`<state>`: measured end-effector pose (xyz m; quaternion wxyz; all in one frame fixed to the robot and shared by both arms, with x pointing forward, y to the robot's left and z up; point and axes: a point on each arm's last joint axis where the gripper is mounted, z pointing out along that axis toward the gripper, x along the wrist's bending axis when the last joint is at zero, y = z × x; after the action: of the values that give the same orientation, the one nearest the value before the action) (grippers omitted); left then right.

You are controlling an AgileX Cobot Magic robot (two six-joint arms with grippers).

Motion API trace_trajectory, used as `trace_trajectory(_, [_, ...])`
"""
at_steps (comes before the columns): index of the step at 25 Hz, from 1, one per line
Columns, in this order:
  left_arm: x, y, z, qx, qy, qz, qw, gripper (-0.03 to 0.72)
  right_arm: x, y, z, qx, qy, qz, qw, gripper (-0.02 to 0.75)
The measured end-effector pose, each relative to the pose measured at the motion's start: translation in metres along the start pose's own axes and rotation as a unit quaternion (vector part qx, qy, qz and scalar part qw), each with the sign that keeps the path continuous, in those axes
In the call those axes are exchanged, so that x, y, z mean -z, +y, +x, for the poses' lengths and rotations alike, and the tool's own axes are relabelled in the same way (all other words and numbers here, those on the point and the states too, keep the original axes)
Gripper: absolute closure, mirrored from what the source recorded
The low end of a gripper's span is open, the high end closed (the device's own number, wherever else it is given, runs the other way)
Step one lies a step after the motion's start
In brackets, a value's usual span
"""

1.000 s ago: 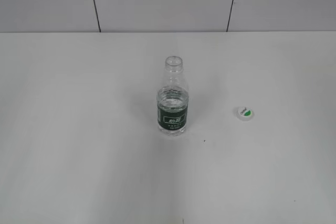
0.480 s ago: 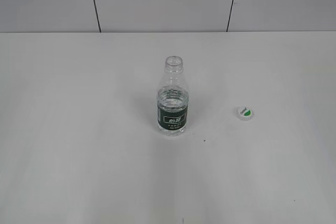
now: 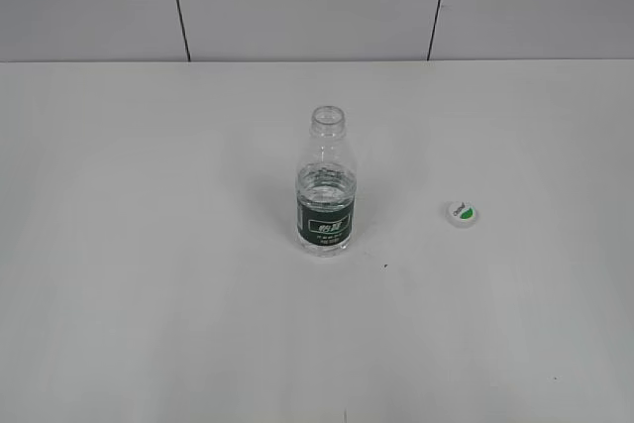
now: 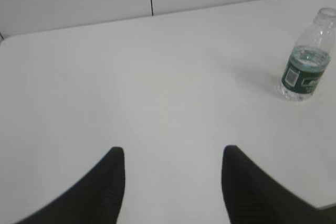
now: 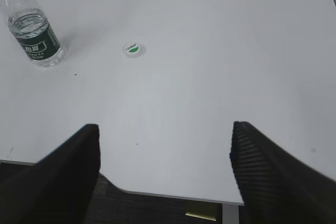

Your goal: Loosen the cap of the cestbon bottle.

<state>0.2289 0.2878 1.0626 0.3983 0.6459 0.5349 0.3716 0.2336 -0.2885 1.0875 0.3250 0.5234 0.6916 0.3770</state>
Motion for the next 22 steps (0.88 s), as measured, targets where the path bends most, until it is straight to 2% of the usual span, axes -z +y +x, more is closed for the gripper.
trace_trajectory(8, [-0.002,-0.004,0.000,0.002,-0.001,0.013,1.000,0.329,-0.013,-0.029,0.002,0.032,-0.003,-0.008,0.999,0.150])
trace_trajectory(22, [-0.002,-0.004,0.000,0.002,-0.001,0.014,1.000,0.329,-0.011,-0.032,0.003,0.038,-0.005,-0.019,0.999,0.150])
